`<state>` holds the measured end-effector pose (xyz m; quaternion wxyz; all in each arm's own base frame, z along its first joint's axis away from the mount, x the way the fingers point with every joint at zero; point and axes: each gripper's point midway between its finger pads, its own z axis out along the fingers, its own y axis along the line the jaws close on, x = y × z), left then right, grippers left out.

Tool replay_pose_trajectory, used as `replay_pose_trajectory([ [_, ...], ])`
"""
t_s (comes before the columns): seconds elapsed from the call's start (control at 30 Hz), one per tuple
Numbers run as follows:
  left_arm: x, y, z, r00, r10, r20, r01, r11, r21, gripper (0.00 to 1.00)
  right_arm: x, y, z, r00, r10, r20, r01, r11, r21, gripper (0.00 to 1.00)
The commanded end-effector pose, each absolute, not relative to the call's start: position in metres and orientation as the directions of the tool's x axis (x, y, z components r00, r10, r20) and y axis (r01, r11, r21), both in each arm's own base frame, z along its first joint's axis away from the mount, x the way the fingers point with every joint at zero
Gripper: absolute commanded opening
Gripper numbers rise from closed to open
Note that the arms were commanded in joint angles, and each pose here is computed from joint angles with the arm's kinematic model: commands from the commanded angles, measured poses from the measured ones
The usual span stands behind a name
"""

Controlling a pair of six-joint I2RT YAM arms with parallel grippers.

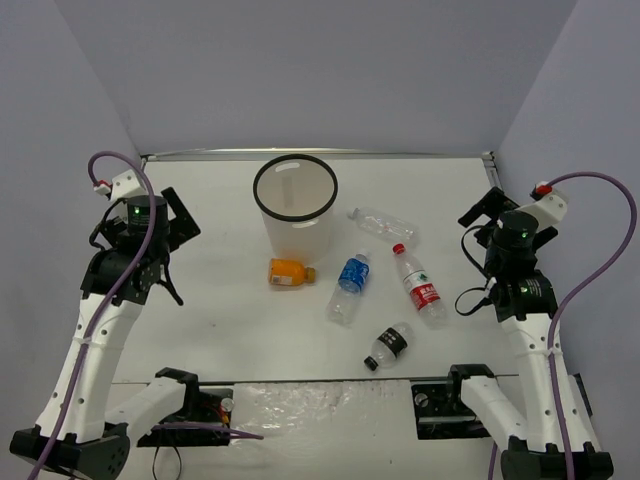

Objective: Put the plastic bottles in the bin

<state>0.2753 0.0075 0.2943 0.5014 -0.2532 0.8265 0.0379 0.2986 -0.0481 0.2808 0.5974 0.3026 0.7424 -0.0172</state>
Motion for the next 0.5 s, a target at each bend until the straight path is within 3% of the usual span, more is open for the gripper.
replay_pose_trajectory([
  [0.0, 0.269, 0.015, 0.314, -0.305, -0.418, -0.856, -0.495, 0.837, -0.233, 0.97, 0.297, -0.044, 0.308, -0.037, 0.426, -0.904, 0.415, 0.829, 0.374, 1.00],
  [0.2, 0.271, 0.006, 0.291, -0.327, -0.490, -0.808, -0.519, 0.808, -0.280, 0.97, 0.290, -0.038, 0.291, -0.057, 0.452, -0.890, 0.395, 0.829, 0.396, 1.00],
  [0.47, 0.277, -0.043, 0.219, -0.464, -0.564, -0.683, -0.512, 0.800, -0.312, 0.97, 0.290, -0.035, 0.269, -0.099, 0.472, -0.876, 0.411, 0.821, 0.396, 1.00],
])
